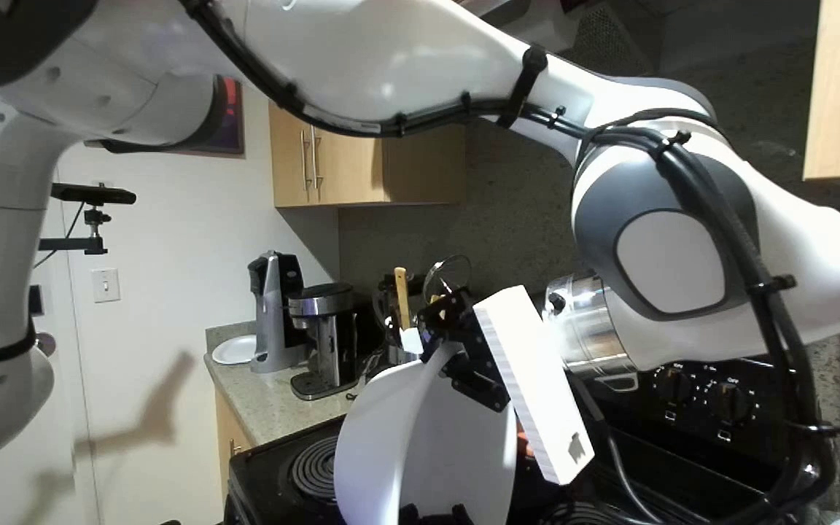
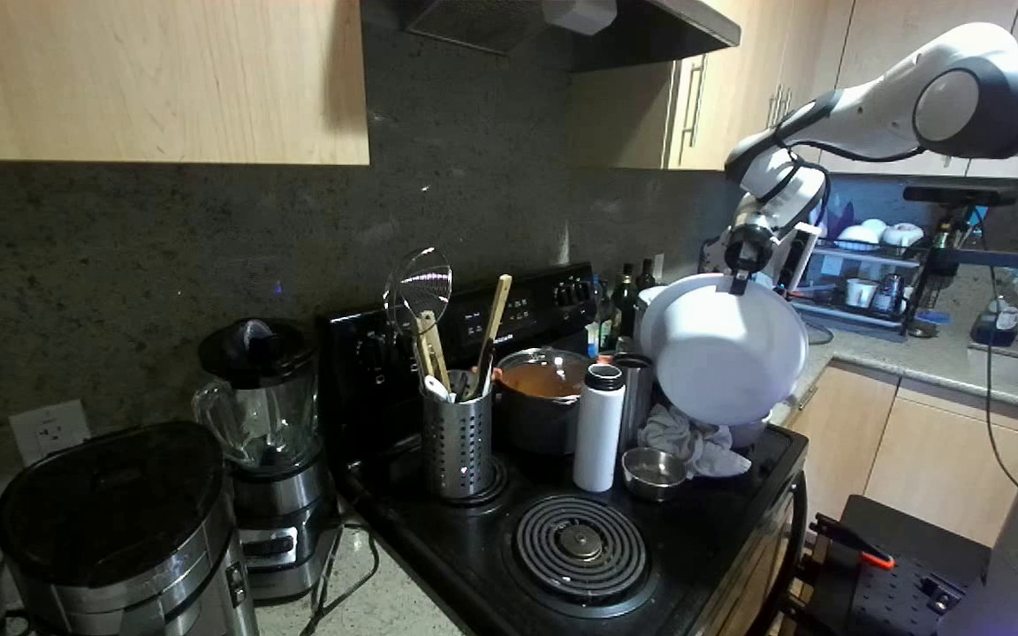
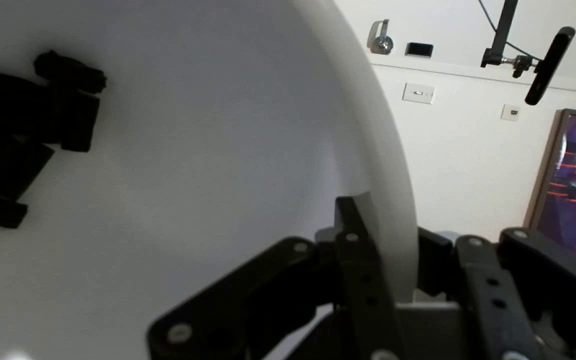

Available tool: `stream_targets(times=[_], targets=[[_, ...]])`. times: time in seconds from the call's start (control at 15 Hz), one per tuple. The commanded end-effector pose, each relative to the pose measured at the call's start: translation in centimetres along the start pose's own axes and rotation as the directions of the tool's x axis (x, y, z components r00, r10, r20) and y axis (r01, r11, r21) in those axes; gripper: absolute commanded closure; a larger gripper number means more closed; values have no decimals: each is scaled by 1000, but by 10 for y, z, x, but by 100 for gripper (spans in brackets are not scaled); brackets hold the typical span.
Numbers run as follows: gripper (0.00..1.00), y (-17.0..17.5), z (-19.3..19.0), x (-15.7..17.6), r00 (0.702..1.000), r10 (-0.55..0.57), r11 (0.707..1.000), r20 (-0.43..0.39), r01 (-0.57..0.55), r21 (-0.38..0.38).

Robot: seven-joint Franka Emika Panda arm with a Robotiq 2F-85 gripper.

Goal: Pick up the white dish from the stove, pour some some of its contents in the bowl and put the back on the stove.

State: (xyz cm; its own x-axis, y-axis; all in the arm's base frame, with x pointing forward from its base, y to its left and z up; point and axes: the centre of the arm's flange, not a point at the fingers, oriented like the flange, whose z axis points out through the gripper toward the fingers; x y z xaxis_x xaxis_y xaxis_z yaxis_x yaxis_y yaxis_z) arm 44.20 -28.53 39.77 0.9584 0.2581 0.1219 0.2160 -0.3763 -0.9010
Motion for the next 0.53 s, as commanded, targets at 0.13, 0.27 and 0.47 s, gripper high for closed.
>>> stream_targets(times=[0.13, 0.27, 0.47], targets=[[98, -16, -9, 7, 999, -32, 997, 15, 31, 76], [98, -19, -11, 6, 999, -32, 995, 19, 30, 94], [98, -21, -12, 4, 999, -31, 991, 18, 29, 132]])
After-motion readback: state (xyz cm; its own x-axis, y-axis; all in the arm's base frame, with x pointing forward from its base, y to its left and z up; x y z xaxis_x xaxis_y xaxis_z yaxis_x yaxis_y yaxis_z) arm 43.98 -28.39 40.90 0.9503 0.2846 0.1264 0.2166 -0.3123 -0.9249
